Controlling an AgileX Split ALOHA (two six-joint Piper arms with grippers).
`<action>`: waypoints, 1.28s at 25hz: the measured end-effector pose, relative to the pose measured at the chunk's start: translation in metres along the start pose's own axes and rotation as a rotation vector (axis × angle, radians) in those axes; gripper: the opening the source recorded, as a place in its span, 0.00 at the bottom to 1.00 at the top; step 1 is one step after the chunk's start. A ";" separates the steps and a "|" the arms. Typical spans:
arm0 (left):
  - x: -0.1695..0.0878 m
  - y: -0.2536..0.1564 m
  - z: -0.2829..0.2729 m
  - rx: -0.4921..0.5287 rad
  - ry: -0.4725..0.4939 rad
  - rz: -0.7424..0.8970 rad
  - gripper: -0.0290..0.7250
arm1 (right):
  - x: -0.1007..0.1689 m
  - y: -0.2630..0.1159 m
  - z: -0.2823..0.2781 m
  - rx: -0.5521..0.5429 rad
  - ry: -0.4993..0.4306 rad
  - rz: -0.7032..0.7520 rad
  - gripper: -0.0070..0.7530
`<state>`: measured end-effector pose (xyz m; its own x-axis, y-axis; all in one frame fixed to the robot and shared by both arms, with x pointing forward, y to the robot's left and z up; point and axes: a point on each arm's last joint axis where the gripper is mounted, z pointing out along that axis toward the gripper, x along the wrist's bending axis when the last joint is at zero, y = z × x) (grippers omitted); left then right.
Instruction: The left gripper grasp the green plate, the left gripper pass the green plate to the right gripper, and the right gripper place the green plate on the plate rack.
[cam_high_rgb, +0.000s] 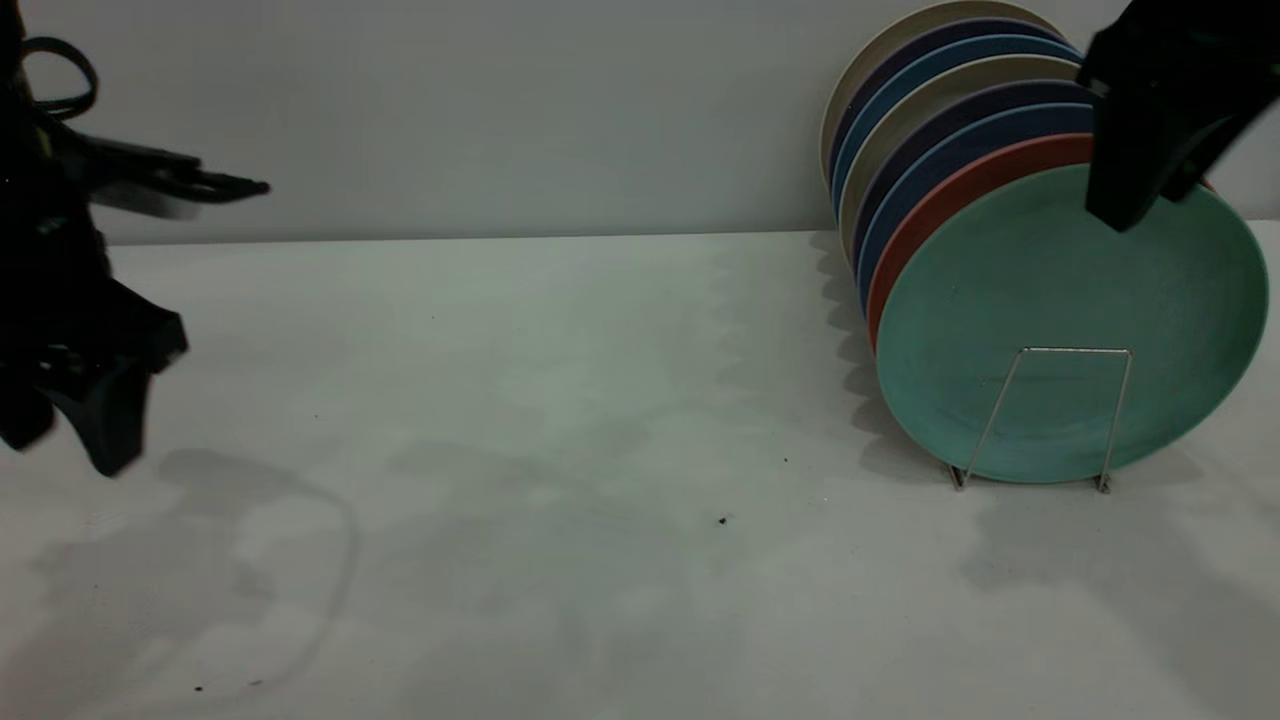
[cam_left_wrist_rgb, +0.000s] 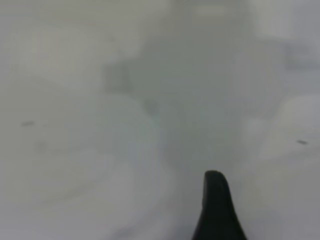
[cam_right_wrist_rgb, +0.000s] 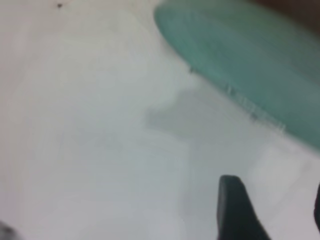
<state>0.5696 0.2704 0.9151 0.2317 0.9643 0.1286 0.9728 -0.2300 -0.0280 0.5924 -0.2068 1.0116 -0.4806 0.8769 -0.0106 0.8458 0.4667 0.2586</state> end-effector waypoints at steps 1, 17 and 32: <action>0.003 0.000 -0.003 -0.009 0.025 -0.020 0.77 | 0.001 -0.002 0.000 0.020 0.005 0.061 0.56; 0.013 -0.094 -0.135 -0.366 0.067 -0.193 0.77 | 0.015 -0.056 -0.131 -0.102 -0.085 0.278 0.58; -0.009 -0.236 -0.208 -0.650 -0.101 -0.159 0.77 | 0.069 -0.220 -0.157 -0.333 -0.038 0.137 0.58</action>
<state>0.3370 0.2885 1.1266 0.1158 0.9932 -0.0118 0.8030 -0.0866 0.5897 0.3370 -0.2672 1.1060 -0.3535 0.9354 0.0118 0.7768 0.2864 0.5609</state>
